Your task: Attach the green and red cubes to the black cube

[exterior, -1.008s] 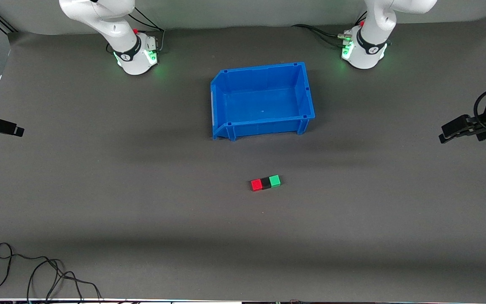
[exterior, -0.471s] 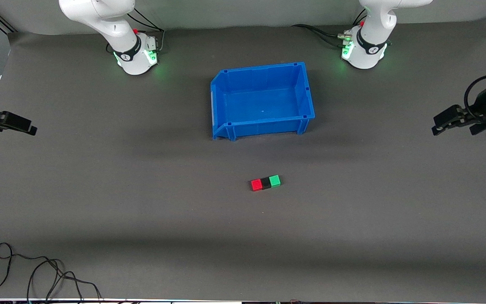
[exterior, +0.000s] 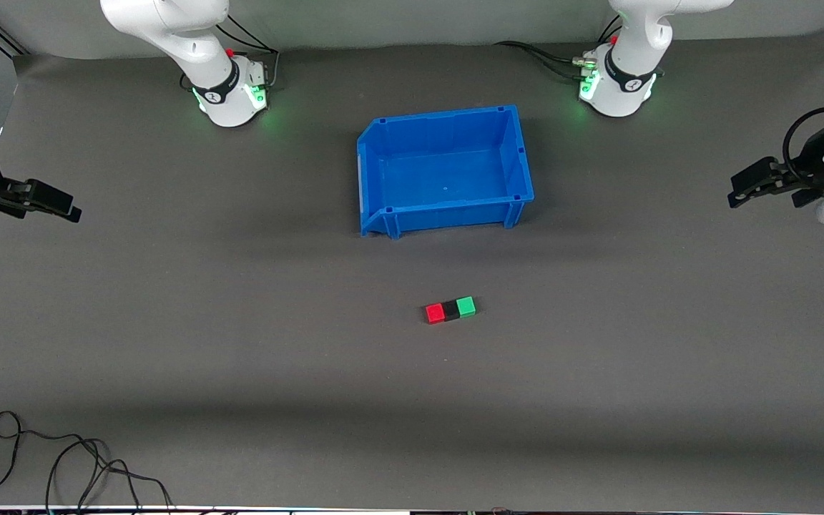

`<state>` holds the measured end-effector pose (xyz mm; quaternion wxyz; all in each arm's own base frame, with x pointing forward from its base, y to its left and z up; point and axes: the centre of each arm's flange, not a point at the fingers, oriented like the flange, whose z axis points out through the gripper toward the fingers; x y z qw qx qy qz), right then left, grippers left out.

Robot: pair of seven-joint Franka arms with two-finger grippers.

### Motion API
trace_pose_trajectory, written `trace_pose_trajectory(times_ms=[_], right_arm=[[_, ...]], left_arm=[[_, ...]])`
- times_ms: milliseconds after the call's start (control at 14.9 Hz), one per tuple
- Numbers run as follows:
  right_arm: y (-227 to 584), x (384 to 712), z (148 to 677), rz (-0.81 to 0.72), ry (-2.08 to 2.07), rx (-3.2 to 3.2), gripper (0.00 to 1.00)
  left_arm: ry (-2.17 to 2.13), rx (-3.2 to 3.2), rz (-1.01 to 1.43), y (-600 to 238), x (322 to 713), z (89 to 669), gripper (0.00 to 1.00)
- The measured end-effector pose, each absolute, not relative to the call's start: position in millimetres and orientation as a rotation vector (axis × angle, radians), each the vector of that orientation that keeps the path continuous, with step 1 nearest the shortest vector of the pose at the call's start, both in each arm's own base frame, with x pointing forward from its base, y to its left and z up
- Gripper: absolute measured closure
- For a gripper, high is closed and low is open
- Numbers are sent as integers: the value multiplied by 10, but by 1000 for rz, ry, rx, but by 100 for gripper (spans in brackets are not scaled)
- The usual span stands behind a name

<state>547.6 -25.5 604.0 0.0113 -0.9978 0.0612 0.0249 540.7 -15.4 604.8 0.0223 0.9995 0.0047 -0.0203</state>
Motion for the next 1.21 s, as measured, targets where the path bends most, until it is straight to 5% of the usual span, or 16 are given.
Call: trace_pose_trajectory(times_ms=[605,1210], right_arm=[[430,5318,5985,37,211,-3174,0],[254,5341,5995,20,262,-3171,0]], left_arm=[[-3,3098,-72,-199,5390,6092,0],[10,3099,-58,-150,5399,6120,0]])
